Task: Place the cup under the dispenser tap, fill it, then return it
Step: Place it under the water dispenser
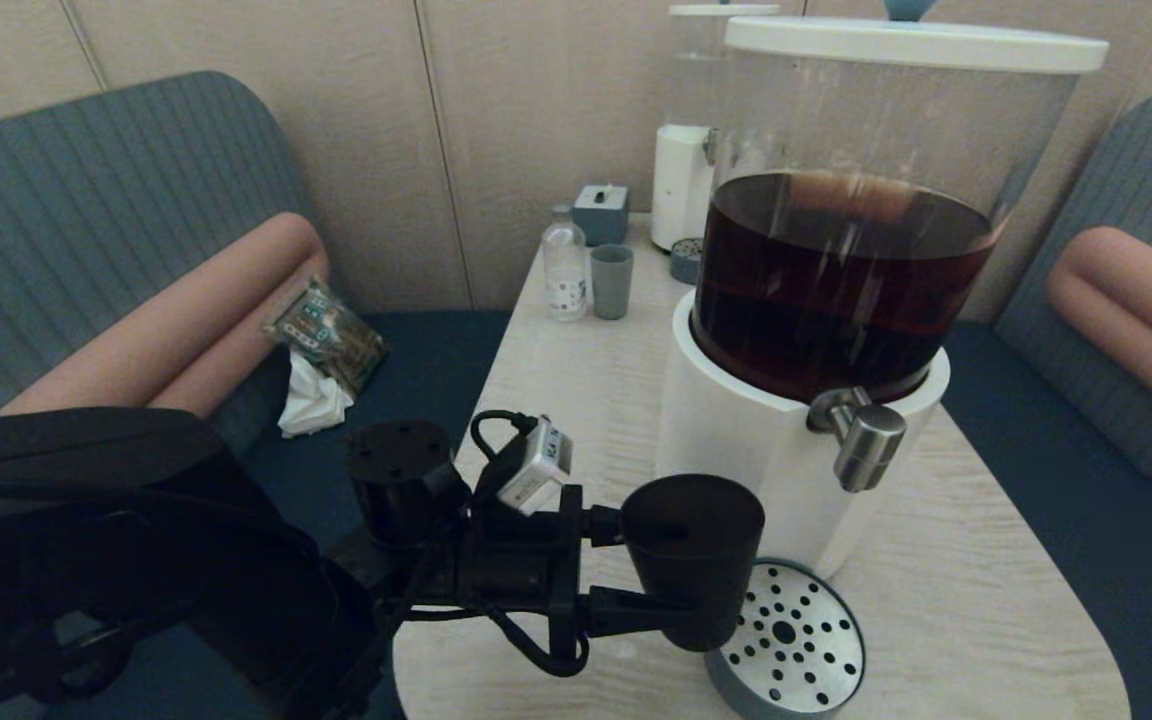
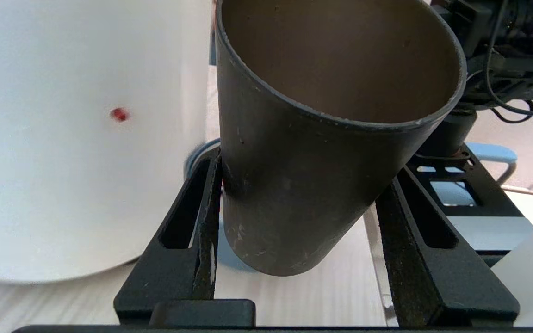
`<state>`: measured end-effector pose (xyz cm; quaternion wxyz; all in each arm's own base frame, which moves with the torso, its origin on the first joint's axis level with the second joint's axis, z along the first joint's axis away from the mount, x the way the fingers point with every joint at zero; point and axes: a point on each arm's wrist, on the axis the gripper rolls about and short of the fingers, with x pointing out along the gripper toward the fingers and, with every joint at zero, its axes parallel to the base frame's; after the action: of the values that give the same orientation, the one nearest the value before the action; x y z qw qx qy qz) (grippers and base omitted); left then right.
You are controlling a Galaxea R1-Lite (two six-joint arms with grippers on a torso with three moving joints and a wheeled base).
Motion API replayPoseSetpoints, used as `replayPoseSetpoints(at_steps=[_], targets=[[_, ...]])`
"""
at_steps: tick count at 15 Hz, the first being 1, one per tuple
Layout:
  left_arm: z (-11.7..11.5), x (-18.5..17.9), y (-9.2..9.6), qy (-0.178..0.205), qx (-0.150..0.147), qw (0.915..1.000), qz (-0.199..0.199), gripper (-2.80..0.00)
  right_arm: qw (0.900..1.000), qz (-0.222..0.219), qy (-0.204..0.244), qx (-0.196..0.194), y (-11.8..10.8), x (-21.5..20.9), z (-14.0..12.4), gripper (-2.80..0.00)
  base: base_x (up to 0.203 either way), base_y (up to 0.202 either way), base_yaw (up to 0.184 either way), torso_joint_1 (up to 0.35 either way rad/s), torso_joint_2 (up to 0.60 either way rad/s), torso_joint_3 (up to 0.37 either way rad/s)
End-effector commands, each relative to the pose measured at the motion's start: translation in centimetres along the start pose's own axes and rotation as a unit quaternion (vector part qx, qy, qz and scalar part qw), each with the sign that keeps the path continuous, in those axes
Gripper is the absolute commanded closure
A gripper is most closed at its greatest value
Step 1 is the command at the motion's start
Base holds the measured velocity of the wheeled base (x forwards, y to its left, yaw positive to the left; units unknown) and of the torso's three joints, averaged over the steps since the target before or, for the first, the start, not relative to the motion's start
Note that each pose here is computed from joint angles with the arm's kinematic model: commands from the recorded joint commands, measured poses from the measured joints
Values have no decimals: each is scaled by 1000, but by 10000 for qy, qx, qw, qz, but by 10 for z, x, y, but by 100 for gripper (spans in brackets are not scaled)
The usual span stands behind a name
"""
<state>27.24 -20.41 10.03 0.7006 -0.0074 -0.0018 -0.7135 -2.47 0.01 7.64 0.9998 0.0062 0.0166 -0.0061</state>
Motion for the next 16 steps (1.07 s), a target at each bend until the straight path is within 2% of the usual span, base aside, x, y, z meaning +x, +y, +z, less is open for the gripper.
replayPoseSetpoints(at_steps=[1, 10, 16], targets=[[-1, 6, 2, -29, 38, 10000, -44, 0, 10000, -2, -5, 0, 0, 0, 0, 0, 0, 0, 0, 0, 0, 0], [-19, 42, 4, 8, -39, 9996, -279, 0, 10000, -2, -5, 0, 0, 0, 0, 0, 0, 0, 0, 0, 0, 0], [-28, 57, 11, 11, -54, 9997, -248, 0, 10000, -2, -5, 0, 0, 0, 0, 0, 0, 0, 0, 0, 0, 0]])
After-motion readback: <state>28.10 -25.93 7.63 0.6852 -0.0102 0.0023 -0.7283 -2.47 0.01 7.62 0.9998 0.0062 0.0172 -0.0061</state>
